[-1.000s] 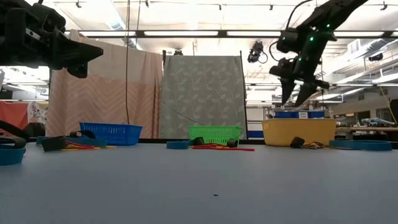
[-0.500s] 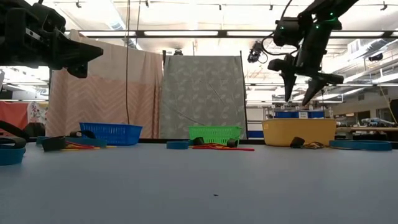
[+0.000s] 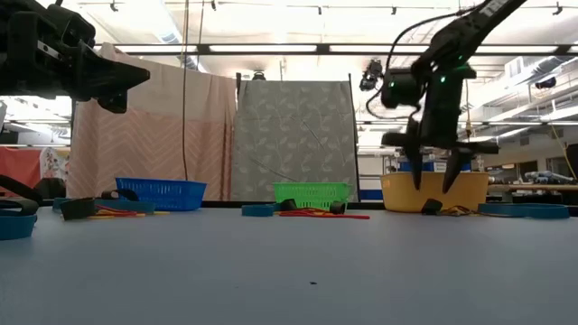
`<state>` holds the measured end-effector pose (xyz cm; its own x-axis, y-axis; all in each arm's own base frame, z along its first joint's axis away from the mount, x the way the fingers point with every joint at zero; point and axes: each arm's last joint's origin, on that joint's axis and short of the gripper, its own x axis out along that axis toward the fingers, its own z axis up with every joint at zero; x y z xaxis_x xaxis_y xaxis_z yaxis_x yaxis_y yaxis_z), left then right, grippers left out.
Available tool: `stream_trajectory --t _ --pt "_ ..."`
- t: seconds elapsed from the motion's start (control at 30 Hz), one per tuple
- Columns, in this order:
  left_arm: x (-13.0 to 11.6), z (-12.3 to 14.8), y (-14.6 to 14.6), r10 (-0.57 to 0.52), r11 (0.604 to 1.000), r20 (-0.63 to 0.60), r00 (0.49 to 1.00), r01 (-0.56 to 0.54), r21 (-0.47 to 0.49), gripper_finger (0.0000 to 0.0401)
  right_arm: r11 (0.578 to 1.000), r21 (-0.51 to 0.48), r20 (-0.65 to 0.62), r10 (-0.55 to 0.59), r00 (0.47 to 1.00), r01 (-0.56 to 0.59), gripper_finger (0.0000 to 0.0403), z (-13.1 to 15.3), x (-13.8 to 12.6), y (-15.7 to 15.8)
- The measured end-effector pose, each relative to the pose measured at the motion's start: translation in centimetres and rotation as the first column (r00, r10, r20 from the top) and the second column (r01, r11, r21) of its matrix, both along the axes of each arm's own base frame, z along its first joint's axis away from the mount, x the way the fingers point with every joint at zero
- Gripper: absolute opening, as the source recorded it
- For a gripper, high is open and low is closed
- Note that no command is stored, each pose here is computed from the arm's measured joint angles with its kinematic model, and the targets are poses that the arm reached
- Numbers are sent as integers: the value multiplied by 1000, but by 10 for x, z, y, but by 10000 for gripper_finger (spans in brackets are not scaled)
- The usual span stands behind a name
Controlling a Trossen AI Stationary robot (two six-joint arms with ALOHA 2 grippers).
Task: Sort rubber bands into baskets
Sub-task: Put the black rubber band into the yellow bin
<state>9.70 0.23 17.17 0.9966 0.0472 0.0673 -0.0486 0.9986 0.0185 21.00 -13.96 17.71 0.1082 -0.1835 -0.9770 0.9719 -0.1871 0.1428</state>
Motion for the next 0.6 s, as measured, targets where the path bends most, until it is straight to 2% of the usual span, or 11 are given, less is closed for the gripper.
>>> stream_trajectory --t 0.17,0.4,0.6 --pt "0 0 0 0 1000 0 1000 0 0 8 998 53 -53 -32 998 35 226 -19 5 -3" --pt "0 0 0 0 1000 0 1000 0 0 8 998 22 -31 -58 998 58 200 -24 11 -7" --pt "0 0 0 0 1000 0 1000 0 0 8 999 18 -33 -36 999 37 142 -24 11 -7"
